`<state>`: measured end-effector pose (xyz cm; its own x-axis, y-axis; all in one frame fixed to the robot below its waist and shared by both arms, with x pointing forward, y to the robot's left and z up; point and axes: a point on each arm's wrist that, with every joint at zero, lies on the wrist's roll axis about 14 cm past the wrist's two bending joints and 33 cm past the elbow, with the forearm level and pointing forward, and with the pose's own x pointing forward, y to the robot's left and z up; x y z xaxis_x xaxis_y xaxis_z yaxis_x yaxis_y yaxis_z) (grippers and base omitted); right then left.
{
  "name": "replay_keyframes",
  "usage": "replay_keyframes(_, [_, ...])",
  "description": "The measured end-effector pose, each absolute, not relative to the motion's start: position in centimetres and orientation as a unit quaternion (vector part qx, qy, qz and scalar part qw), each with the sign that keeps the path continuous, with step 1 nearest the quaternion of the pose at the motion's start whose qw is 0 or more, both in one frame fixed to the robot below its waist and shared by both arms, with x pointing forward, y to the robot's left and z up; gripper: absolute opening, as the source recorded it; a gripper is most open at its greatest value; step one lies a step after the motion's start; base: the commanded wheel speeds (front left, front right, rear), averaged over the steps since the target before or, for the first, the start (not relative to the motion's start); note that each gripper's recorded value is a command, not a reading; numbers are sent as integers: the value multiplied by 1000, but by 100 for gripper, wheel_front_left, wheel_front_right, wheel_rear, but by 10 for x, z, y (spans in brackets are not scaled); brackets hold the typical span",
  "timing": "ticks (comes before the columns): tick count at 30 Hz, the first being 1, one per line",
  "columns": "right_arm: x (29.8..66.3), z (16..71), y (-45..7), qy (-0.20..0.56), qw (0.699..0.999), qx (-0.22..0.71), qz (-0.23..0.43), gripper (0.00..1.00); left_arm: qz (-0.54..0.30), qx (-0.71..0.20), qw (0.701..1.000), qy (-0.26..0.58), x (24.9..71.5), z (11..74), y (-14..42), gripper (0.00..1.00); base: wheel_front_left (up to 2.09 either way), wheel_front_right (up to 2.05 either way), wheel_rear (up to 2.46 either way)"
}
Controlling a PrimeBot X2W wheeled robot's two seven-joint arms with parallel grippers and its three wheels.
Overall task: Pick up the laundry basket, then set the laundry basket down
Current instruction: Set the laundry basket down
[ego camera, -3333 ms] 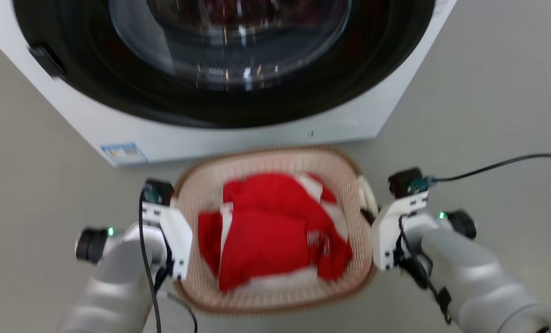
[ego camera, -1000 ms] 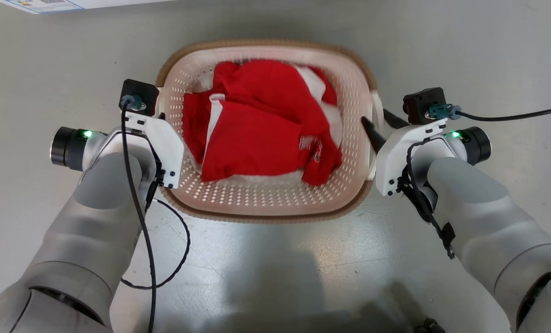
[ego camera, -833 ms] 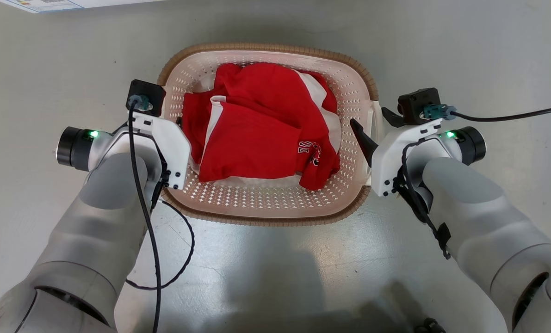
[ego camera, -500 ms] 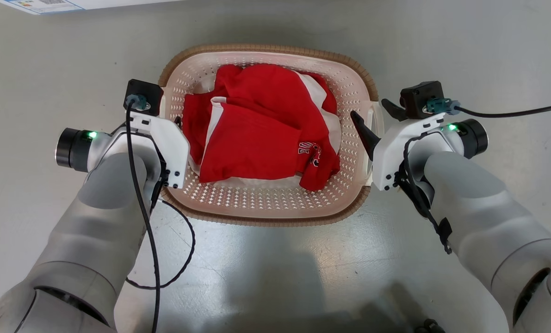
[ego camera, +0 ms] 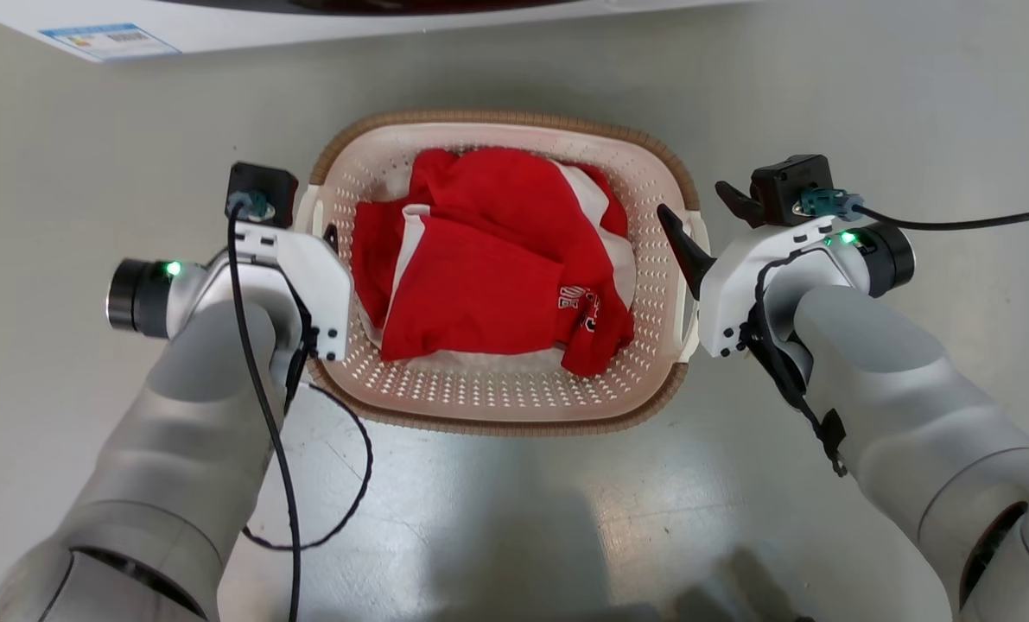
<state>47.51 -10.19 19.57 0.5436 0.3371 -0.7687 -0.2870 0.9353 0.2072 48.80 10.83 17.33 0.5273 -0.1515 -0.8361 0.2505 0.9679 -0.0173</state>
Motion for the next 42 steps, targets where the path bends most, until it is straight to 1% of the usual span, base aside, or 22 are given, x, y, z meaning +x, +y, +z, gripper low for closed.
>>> replay_keyframes(5, [485, 216, -105, 418, 891, 22, 176, 100, -109, 46, 878, 464, 481, 187, 110, 100, 0, 0, 0])
replay_keyframes(10, [495, 242, -112, 390, 905, 13, 171, 100, -93, 26, 893, 440, 479, 209, 113, 100, 0, 0, 0])
replay_keyframes(13, [495, 257, -118, 378, 911, 10, 164, 100, -96, 16, 900, 425, 475, 223, 112, 100, 0, 0, 0])
replay_keyframes(14, [498, 275, -127, 360, 920, 3, 156, 100, -91, 3, 908, 409, 470, 238, 113, 100, 0, 0, 0])
replay_keyframes(17, [502, 297, -134, 338, 929, -5, 149, 100, -89, -6, 915, 393, 466, 253, 114, 100, 0, 0, 0])
replay_keyframes(25, [490, 344, -153, 293, 947, -20, 134, 100, -83, -20, 933, 349, 452, 295, 120, 100, 0, 0, 0])
replay_keyframes(29, [491, 375, -161, 254, 958, -28, 129, 100, -76, -31, 942, 325, 447, 316, 123, 100, 0, 0, 0])
replay_keyframes(34, [489, 405, -168, 209, 970, -29, 125, 100, -71, -49, 958, 272, 453, 348, 125, 100, 0, 0, 0])
replay_keyframes(42, [488, 443, -176, 131, 984, -34, 115, 100, -58, -54, 978, 194, 458, 389, 137, 100, 0, 0, 0])
